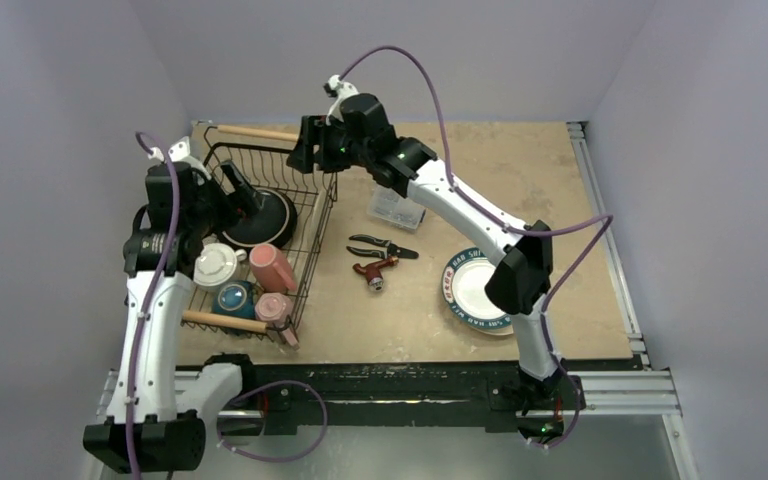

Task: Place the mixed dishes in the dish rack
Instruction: Pick up the plate from the dish rack.

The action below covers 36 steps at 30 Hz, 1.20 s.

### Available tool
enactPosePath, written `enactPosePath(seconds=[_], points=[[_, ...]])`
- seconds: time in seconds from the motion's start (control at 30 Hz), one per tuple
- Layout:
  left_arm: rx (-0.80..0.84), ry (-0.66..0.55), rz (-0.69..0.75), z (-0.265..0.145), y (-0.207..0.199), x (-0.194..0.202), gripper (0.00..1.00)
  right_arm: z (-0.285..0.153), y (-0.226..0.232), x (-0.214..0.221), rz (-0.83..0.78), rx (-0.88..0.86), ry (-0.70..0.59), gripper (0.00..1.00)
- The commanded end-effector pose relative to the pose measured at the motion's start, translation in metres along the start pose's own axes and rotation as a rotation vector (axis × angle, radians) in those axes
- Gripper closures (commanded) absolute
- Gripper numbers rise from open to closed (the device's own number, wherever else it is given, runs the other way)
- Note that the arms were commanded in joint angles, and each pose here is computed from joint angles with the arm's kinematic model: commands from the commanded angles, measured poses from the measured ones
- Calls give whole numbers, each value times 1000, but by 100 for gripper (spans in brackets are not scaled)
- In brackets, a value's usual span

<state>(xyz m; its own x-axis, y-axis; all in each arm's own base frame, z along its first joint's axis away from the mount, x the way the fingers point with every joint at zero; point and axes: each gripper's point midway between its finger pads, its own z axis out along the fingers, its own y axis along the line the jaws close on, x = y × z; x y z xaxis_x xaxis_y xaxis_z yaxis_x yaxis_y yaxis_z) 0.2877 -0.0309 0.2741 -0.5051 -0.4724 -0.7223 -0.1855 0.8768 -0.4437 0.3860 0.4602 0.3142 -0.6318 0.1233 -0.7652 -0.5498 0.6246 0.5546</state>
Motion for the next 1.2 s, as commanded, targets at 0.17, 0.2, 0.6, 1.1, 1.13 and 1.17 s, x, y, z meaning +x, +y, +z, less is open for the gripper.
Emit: enactPosePath(seconds=[0.17,0.2,0.6,1.1,1.13,1.17], points=[[-314,18,-5,42,68,-35,15,41,32,25,-271,25,-20,46],[-331,41,10,48,75,-35,16,45,32,29,-289,37,-17,48],[-307,171,109,86,94,-38,26,97,1,79,-499,190,9,63],[-310,282,111,121,108,-26,30,140,-44,108,-576,326,-21,65],[-315,286,116,121,109,-25,31,142,-45,111,-578,323,-16,65],[-317,294,120,122,110,-24,31,144,-46,114,-581,321,-10,64]])
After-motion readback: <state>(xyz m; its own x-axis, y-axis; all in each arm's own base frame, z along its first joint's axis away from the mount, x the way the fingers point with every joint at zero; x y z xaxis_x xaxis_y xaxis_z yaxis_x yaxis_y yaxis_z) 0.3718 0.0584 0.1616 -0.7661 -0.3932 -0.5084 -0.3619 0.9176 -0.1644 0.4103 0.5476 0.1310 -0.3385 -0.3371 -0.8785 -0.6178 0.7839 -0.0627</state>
